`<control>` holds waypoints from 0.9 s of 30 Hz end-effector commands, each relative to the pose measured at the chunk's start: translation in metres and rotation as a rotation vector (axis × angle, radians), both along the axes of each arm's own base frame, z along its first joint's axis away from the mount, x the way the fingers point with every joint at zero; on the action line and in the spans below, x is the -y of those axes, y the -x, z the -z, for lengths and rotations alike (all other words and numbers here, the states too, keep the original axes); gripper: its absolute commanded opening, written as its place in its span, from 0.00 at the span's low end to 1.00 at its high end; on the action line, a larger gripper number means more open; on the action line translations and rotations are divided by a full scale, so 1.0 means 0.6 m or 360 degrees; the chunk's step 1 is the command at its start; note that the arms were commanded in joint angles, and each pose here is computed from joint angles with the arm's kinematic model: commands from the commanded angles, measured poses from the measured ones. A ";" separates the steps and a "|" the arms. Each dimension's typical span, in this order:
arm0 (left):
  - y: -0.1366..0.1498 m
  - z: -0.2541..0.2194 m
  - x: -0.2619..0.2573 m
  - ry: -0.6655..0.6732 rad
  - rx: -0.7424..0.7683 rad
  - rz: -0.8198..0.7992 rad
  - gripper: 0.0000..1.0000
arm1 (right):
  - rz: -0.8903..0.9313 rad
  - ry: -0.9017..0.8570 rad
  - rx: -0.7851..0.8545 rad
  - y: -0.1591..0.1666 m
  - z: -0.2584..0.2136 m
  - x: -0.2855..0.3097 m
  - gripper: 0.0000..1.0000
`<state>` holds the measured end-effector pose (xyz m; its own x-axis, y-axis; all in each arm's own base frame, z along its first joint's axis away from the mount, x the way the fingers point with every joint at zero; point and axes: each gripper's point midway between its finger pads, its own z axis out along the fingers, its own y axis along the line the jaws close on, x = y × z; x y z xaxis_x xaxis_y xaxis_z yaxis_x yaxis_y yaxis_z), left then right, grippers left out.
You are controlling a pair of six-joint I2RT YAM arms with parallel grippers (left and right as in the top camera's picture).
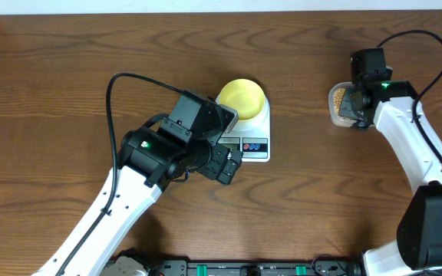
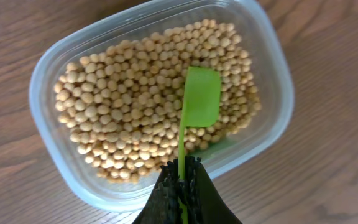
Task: Scoop item into bowl and weigh 50g on scale
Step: 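Lower the green scoop into the soybean tub with the right gripper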
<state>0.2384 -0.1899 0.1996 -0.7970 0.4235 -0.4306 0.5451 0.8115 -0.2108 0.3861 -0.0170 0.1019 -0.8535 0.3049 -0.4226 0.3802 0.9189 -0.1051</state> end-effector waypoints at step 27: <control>0.001 0.000 0.000 0.0012 -0.0007 -0.0003 0.98 | -0.0034 -0.1016 0.0088 -0.015 -0.029 -0.030 0.01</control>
